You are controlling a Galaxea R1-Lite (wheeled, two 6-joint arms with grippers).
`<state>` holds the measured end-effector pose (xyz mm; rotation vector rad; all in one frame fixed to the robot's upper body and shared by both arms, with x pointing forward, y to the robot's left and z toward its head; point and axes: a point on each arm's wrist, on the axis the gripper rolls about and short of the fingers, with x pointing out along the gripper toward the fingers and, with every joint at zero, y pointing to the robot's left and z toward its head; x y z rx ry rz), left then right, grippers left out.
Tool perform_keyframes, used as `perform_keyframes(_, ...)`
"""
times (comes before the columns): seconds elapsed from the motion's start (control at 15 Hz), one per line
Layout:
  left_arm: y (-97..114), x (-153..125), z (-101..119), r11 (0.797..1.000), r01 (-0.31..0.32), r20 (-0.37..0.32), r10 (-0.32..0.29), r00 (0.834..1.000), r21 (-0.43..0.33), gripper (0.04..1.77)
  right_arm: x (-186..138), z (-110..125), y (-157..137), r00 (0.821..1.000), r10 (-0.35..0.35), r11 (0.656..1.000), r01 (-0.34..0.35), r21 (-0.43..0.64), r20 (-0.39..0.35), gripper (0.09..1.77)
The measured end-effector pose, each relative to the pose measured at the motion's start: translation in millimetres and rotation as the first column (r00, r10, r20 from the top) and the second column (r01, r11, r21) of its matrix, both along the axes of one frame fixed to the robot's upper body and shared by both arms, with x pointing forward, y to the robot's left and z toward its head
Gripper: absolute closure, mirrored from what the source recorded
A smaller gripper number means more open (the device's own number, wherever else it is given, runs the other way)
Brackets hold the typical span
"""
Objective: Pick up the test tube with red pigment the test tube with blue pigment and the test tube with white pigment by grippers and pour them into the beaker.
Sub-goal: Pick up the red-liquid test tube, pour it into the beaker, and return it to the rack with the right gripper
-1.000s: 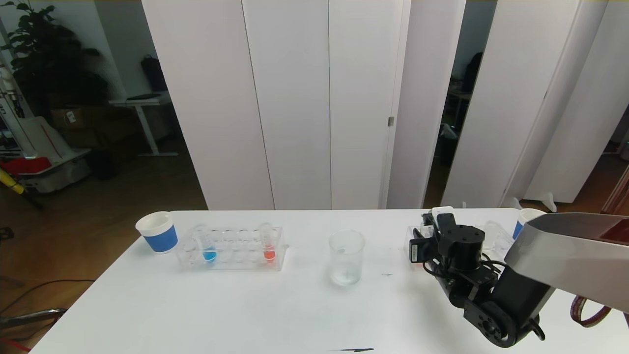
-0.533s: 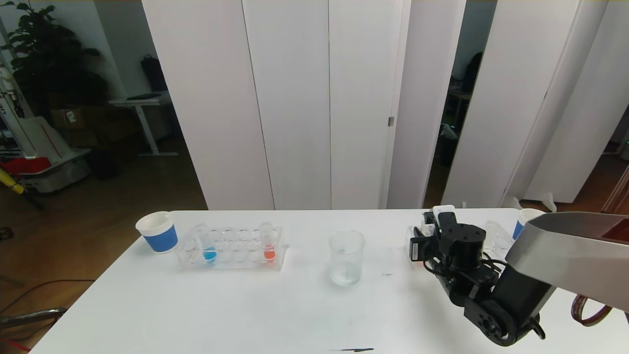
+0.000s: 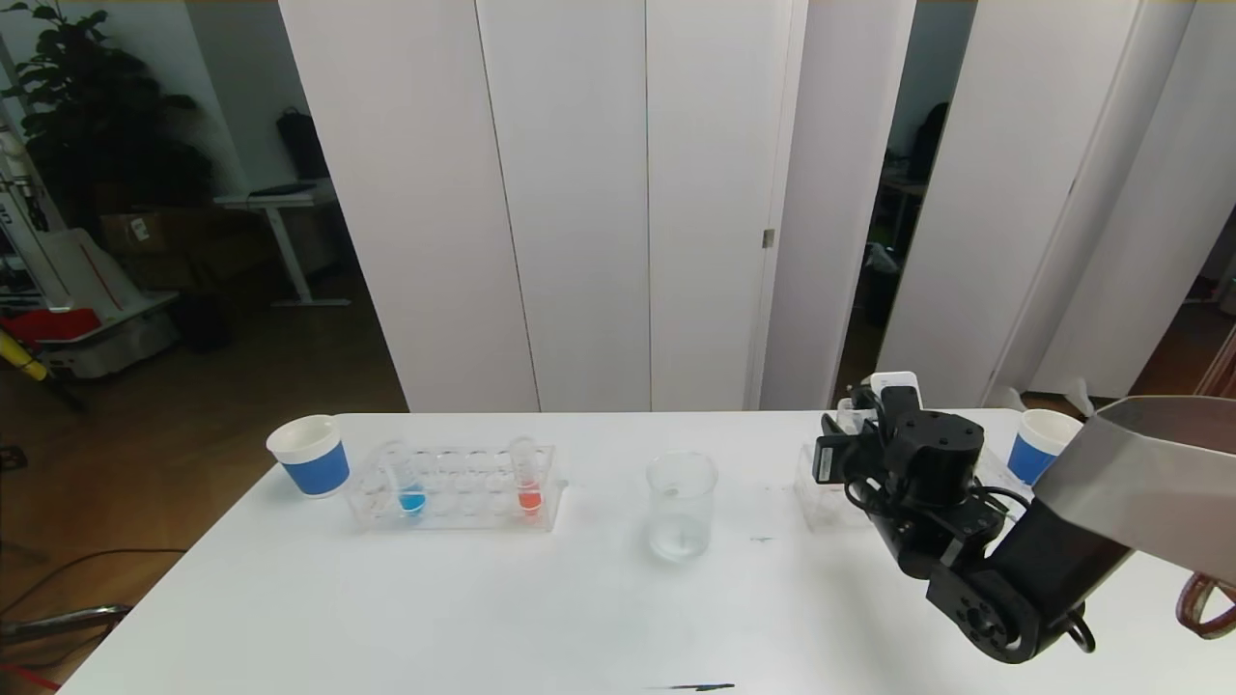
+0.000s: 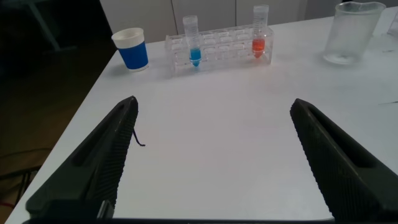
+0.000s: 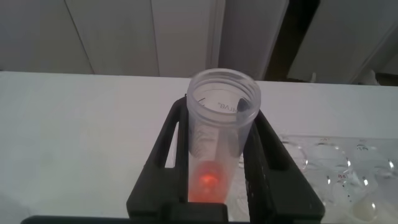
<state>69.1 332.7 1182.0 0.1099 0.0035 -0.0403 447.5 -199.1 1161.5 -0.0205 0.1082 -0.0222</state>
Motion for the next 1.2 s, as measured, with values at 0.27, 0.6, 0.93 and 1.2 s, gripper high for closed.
perform_keyframes(0.27,0.0,0.0,0.0,1.0,0.0,0.0,0.0,1.0,0.0,0.06,-2.1,33.7,-1.7,1.0,0.002,1.0,-0.002,0.004,0.017,1.29)
perform_keyframes(0.6,0.0,0.0,0.0,1.0,0.0,0.0,0.0,1.0,0.0,0.06,18.6,108.7,0.6,0.997,0.059,0.998,-0.06,0.021,0.044,1.29)
perform_keyframes(0.93,0.0,0.0,0.0,1.0,0.0,0.0,0.0,1.0,0.0,0.06,37.7,173.0,0.5,0.945,0.324,0.945,-0.326,0.033,0.039,1.29)
perform_keyframes(1.2,0.0,0.0,0.0,1.0,0.0,0.0,0.0,1.0,0.0,0.06,45.7,178.3,-9.0,0.84,0.539,0.841,-0.541,0.014,0.054,1.29)
